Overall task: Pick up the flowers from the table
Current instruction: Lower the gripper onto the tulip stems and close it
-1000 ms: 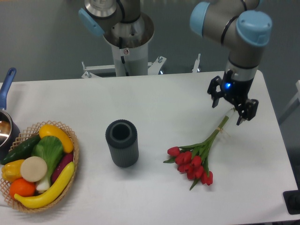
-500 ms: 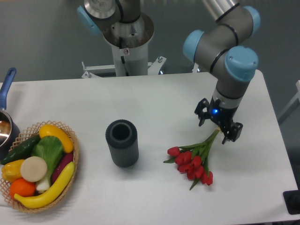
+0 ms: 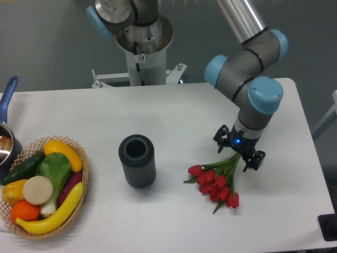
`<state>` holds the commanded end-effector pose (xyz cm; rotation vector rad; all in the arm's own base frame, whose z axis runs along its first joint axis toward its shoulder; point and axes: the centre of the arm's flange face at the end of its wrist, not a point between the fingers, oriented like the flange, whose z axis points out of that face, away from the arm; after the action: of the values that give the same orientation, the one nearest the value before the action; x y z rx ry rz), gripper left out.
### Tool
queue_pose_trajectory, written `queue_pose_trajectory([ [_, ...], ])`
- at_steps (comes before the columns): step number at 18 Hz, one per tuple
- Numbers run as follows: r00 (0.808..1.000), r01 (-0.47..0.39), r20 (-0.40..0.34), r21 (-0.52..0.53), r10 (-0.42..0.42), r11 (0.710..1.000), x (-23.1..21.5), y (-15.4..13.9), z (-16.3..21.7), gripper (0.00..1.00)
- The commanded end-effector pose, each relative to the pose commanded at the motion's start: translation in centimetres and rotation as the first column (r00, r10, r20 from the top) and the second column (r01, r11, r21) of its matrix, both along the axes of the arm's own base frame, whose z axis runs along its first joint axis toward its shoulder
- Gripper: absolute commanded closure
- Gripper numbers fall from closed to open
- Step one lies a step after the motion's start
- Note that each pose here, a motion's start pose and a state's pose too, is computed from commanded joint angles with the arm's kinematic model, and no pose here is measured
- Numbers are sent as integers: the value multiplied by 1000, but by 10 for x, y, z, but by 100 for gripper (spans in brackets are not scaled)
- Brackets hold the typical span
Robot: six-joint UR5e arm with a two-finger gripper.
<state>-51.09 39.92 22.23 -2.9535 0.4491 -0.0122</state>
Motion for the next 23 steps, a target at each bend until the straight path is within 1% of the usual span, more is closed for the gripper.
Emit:
queue_pose_trajectory([
  [5, 1000, 1, 14, -15, -1, 1000, 3, -3, -15, 0],
  [10, 1000, 1, 21, -20, -1, 1000, 2, -4, -21, 0],
  [15, 1000, -2, -12, -50, 1, 999, -7, -5, -29, 0],
  [19, 1000, -3, -13, -50, 3, 999, -8, -6, -31, 0],
  [20, 1000, -3, -13, -50, 3, 999, -8, -6, -32, 1],
  [21, 1000, -2, -19, -47, 1, 999, -8, -5, -33, 4],
  [23, 1000, -2, -20, -46, 1, 999, -7, -6, -33, 15],
])
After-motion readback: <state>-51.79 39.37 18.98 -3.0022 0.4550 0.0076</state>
